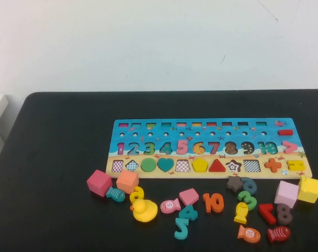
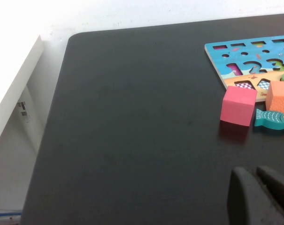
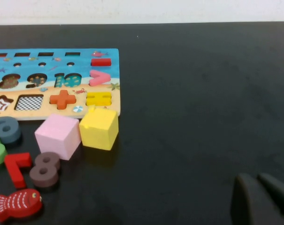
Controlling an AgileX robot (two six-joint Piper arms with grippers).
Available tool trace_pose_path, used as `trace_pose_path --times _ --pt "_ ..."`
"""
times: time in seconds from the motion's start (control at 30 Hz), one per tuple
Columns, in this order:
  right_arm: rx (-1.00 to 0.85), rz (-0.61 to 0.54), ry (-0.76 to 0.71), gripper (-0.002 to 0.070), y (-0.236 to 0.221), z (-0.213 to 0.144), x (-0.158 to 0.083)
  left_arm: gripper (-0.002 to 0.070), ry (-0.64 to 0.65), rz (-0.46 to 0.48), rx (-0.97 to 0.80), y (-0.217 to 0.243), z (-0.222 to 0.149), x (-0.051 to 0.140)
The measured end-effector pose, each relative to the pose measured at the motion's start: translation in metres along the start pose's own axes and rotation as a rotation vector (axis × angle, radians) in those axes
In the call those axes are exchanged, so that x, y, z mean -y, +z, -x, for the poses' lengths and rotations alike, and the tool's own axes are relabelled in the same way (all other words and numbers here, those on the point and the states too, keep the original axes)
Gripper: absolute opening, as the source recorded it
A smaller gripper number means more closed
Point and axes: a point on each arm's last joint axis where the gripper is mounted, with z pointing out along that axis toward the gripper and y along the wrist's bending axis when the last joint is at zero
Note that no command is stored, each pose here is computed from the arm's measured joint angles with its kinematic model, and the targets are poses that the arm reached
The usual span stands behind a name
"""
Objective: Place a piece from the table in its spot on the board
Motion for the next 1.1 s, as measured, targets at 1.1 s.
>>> trace_pose_path --times 1.1 --pt "0.0 0.008 0.026 0.0019 0.0 0.0 -0.0003 -0.0002 0.002 0.0 0.0 0.0 0.0 0.0"
